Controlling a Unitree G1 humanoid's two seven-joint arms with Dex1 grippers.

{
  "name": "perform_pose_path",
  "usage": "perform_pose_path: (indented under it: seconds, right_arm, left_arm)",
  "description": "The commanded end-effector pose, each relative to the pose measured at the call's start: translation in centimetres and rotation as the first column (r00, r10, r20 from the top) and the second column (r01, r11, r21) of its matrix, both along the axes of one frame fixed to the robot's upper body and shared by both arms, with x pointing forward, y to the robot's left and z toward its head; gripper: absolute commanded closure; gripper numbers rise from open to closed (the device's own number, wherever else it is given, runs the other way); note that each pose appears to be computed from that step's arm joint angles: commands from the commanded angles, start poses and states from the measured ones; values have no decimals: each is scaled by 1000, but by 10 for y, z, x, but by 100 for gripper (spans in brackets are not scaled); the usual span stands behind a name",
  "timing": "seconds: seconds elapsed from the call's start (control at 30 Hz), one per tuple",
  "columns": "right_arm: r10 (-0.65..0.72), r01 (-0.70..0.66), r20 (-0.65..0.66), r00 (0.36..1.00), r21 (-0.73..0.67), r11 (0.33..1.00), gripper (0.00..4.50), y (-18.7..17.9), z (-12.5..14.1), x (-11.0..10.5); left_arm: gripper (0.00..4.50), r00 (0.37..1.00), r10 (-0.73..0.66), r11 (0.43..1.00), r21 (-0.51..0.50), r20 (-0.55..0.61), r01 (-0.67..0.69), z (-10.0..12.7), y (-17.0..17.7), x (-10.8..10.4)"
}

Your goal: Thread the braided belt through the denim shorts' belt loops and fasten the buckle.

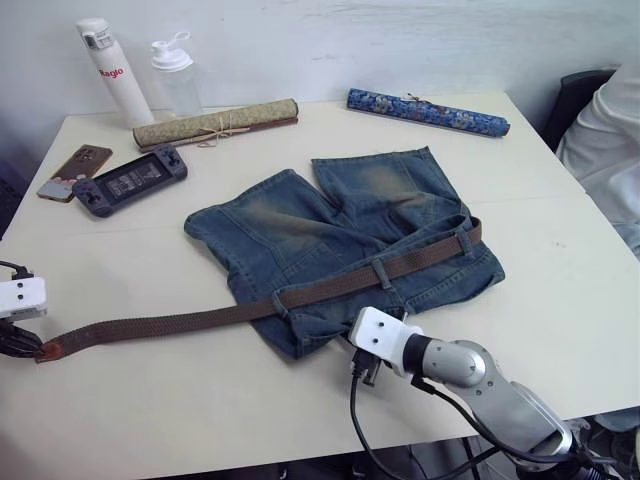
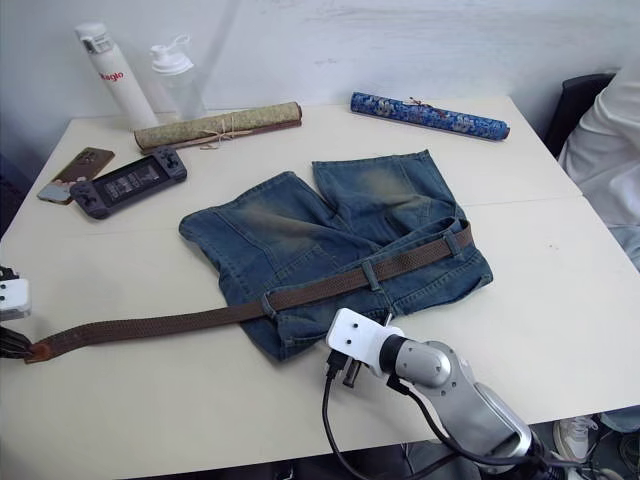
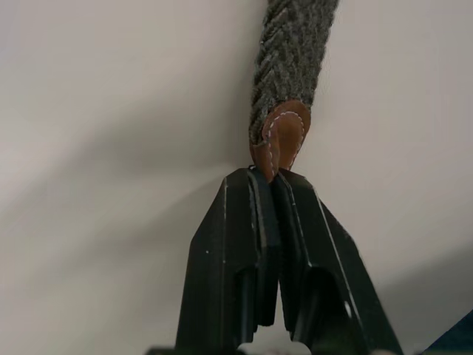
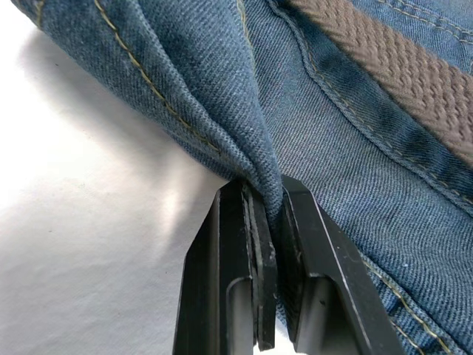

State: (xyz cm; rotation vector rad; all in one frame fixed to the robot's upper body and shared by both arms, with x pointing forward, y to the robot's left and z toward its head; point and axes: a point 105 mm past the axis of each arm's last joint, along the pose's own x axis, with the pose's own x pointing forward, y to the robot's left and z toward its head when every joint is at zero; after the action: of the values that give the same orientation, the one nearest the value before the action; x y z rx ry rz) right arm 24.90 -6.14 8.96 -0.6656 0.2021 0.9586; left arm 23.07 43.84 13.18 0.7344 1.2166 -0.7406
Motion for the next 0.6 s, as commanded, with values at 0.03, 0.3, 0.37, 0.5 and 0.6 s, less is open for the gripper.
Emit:
perform_pose_path:
  seconds: [0.03,0.3,0.37,0.5,0.6]
  right_arm:
    - [-6,5,-12,1000,-20,1000,446,-2,-5,2]
    - [-7,7,-17,1000,-16,1000,450,-1,-6,4]
    - [-4,4,-18,1000,-18,1000,450,-1,-6,4]
    - [-10,10,-62,998,-1,1000,450,-2,-5,4]
    - [-24,26,-84,996,16,1000,450,-6,-2,4]
  left_arm:
    - [450,997,64,970,238,-49,-51,-12,37,-26]
    - [385,990,107,994,-16,93,-106,-9,12,-6]
    - [312,989,115,993,-29,98,-113,-9,12,-6]
    - [139,986,122,990,-88,118,-112,-4,7,-4]
    - [108,988,80,987,-153,134,-59,1,-4,2]
